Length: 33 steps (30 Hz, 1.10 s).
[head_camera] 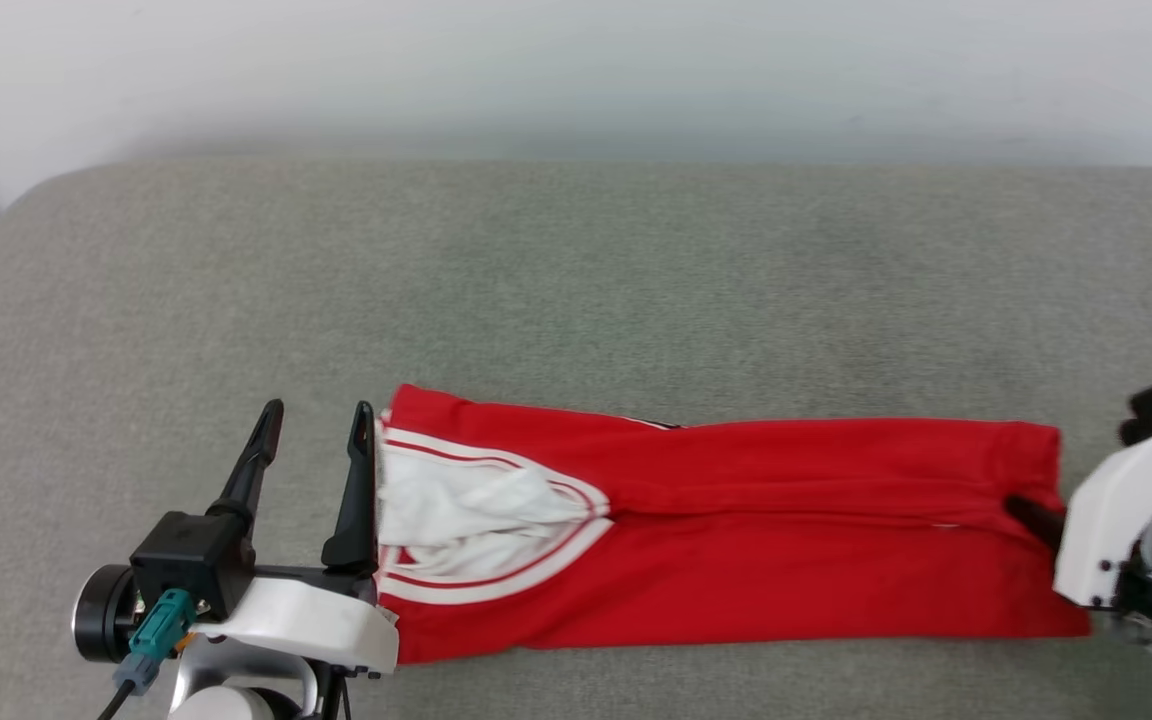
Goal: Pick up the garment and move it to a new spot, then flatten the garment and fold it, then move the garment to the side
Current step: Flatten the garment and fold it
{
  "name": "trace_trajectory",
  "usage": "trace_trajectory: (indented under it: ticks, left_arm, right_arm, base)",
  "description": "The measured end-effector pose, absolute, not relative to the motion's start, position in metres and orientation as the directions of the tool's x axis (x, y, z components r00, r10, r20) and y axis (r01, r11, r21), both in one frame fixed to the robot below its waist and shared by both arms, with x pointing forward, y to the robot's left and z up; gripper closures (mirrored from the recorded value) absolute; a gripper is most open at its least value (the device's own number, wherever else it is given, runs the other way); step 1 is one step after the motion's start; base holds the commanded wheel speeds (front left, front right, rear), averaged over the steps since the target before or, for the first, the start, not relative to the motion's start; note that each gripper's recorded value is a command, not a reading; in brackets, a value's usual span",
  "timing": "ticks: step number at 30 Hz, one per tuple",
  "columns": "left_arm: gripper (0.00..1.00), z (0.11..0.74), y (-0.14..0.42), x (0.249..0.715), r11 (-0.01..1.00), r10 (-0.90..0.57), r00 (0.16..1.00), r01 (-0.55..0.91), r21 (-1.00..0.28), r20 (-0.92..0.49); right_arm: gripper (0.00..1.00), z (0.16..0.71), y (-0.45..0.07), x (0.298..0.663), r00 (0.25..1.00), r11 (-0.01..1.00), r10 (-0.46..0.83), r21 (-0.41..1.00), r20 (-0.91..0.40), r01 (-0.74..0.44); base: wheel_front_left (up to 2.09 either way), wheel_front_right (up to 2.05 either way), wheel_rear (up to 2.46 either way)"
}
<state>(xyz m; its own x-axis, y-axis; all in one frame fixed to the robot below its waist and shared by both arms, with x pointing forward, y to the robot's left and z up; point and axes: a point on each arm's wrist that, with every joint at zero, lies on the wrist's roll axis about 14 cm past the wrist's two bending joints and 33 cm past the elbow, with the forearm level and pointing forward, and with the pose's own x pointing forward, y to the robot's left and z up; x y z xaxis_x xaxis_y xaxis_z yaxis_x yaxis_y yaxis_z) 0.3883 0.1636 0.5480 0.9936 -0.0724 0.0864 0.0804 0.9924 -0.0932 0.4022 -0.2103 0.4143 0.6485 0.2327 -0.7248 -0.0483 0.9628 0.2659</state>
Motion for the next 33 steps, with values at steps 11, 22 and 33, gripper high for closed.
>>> trace_trajectory:
  ticks: [11,22,33]
  left_arm:
    - [0.00,0.547,0.151,0.387,0.990,-0.112,0.991,0.118,-0.080,0.074]
    - [0.00,0.549,0.165,0.383,0.995,-0.068,0.995,0.073,-0.067,0.079]
    - [0.00,0.546,0.185,0.376,0.996,0.005,0.998,0.001,-0.086,0.070]
  right_arm:
    - [1.00,0.428,-0.309,0.359,0.686,0.942,0.008,0.236,-0.728,0.240]
    - [1.00,0.453,-0.192,0.375,0.713,0.621,0.474,0.771,-0.516,0.145]
    - [1.00,0.473,-0.021,0.405,0.498,0.316,0.830,0.948,-0.254,-0.044]
  base:
    - [0.00,0.00,0.00]
    - [0.00,0.00,0.00]
    - [0.00,0.00,0.00]
